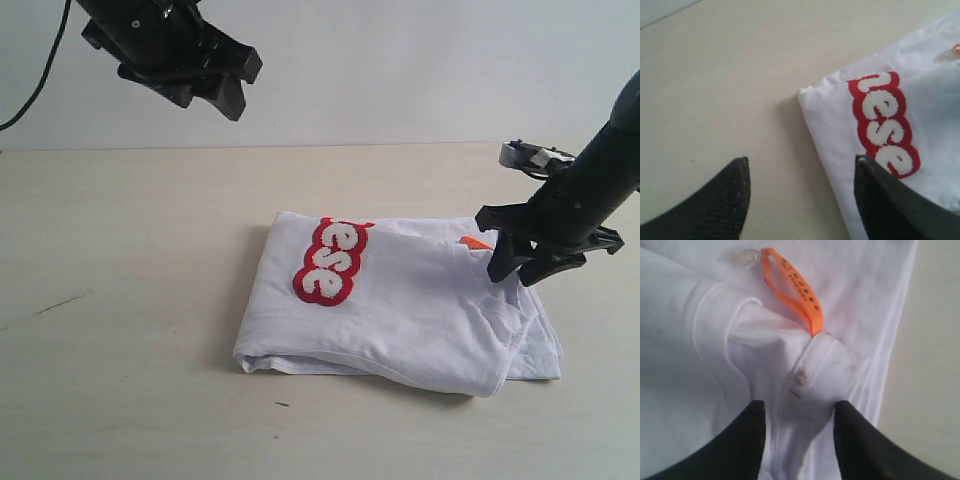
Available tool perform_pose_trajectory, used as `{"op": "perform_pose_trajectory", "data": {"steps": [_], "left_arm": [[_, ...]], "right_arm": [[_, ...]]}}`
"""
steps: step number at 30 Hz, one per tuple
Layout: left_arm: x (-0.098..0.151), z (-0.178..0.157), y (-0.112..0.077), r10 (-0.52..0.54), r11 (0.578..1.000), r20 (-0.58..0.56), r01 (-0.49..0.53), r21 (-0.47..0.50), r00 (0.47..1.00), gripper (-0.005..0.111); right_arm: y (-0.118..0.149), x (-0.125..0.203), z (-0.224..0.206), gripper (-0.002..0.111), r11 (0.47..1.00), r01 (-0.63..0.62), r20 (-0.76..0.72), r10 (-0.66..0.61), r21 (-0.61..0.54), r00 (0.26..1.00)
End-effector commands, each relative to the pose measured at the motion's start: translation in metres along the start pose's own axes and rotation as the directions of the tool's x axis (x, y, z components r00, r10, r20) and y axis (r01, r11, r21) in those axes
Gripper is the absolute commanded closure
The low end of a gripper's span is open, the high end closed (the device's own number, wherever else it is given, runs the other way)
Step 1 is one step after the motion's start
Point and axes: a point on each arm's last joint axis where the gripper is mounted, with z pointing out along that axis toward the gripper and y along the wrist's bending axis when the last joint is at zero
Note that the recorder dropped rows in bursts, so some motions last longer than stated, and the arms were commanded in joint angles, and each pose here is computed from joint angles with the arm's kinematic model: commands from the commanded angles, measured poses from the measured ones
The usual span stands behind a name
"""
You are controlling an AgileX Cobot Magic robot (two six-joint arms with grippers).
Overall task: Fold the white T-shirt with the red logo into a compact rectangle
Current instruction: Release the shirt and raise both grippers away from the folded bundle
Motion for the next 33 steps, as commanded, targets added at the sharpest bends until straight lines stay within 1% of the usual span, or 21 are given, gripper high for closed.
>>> {"op": "perform_pose_trajectory", "data": {"steps": [1, 4, 6, 7, 10, 11, 12, 14, 15, 17, 18, 19, 21, 23, 25, 26, 27, 28, 29, 31, 33], "left_arm": [[0.007, -0.002, 0.006, -0.006, 1.000, 0.021, 0.007, -0.012, 1.000, 0.048], [0.009, 0.000, 0.010, -0.013, 1.000, 0.019, 0.014, -0.017, 1.000, 0.048], [0.009, 0.000, 0.012, -0.018, 1.000, 0.019, 0.018, -0.020, 1.000, 0.048], [0.009, 0.000, 0.013, -0.019, 1.000, 0.022, 0.019, -0.021, 1.000, 0.048], [0.009, 0.000, 0.014, -0.004, 1.000, 0.022, 0.005, -0.022, 1.000, 0.048], [0.009, 0.000, 0.013, 0.001, 1.000, 0.022, -0.001, -0.021, 1.000, 0.050], [0.009, 0.000, 0.013, 0.004, 1.000, 0.024, -0.003, -0.022, 1.000, 0.053], [0.008, 0.000, 0.014, 0.011, 1.000, 0.031, -0.010, -0.023, 0.999, 0.065], [0.008, 0.000, 0.014, 0.011, 1.000, 0.039, -0.010, -0.023, 0.999, 0.071], [0.008, 0.000, 0.014, 0.014, 1.000, 0.039, -0.013, -0.023, 0.999, 0.072], [0.008, 0.000, 0.014, 0.026, 0.999, 0.039, -0.025, -0.024, 0.999, 0.072], [0.007, 0.000, 0.014, 0.033, 0.999, 0.043, -0.032, -0.025, 0.999, 0.072], [0.006, 0.002, 0.014, 0.033, 0.999, 0.054, -0.032, -0.026, 0.998, 0.072], [0.007, 0.004, 0.014, 0.033, 0.999, 0.048, -0.031, -0.026, 0.998, 0.072], [0.011, 0.008, 0.014, 0.031, 0.999, 0.028, -0.031, -0.024, 0.999, 0.072], [0.013, 0.010, 0.014, 0.031, 0.999, 0.025, -0.030, -0.024, 0.999, 0.072], [0.016, 0.014, 0.014, 0.030, 0.999, 0.018, -0.029, -0.024, 0.999, 0.072], [0.017, 0.016, 0.014, 0.029, 0.999, 0.014, -0.029, -0.023, 0.999, 0.072], [0.021, 0.020, 0.014, 0.034, 0.999, 0.004, -0.034, -0.021, 0.999, 0.072], [0.025, 0.023, 0.014, 0.060, 0.998, -0.012, -0.060, -0.014, 0.998, 0.072], [0.027, 0.026, 0.012, 0.075, 0.997, -0.020, -0.075, 0.003, 0.997, 0.072]], "right_arm": [[-0.006, -0.001, 0.015, 0.065, 1.000, -0.003, 0.001, 0.003, 0.003, 1.000], [-0.006, -0.002, 0.019, 0.065, 1.000, 0.002, 0.002, -0.002, -0.018, 1.000], [-0.004, -0.004, 0.018, 0.071, 0.999, 0.017, 0.016, -0.016, -0.040, 1.000], [-0.003, -0.005, 0.017, 0.075, 0.999, 0.023, 0.025, -0.022, -0.049, 0.999], [-0.001, -0.011, 0.012, 0.097, 0.997, 0.064, 0.043, -0.062, -0.049, 0.997], [0.000, -0.012, 0.011, 0.105, 0.996, 0.075, 0.045, -0.073, -0.051, 0.996], [0.001, -0.014, 0.007, 0.108, 0.995, 0.088, 0.047, -0.085, -0.055, 0.995], [0.007, -0.021, -0.009, 0.108, 0.990, 0.136, 0.097, -0.131, -0.047, 0.987], [0.012, -0.027, -0.027, 0.108, 0.979, 0.204, 0.147, -0.198, -0.028, 0.969], [0.020, -0.035, -0.056, 0.108, 0.953, 0.302, 0.228, -0.301, 0.033, 0.926], [0.025, -0.037, -0.075, 0.108, 0.924, 0.370, 0.293, -0.380, 0.093, 0.877], [0.027, -0.040, -0.087, 0.108, 0.908, 0.392, 0.346, -0.419, 0.150, 0.839], [0.026, -0.045, -0.095, 0.108, 0.903, 0.376, 0.405, -0.429, 0.206, 0.807], [0.020, -0.052, -0.093, 0.106, 0.868, 0.399, 0.412, -0.493, 0.296, 0.766], [0.011, -0.058, -0.087, 0.092, 0.814, 0.419, 0.382, -0.565, 0.401, 0.731], [0.008, -0.060, -0.085, 0.087, 0.811, 0.405, 0.389, -0.565, 0.421, 0.727], [0.005, -0.065, -0.087, 0.077, 0.808, 0.367, 0.421, -0.563, 0.461, 0.712], [0.004, -0.067, -0.088, 0.073, 0.816, 0.336, 0.445, -0.549, 0.471, 0.708], [0.004, -0.070, -0.091, 0.071, 0.844, 0.273, 0.498, -0.502, 0.462, 0.707], [0.004, -0.069, -0.090, 0.072, 0.892, 0.209, 0.537, -0.414, 0.402, 0.735], [0.006, -0.066, -0.087, 0.080, 0.908, 0.205, 0.518, -0.381, 0.365, 0.766]]}}
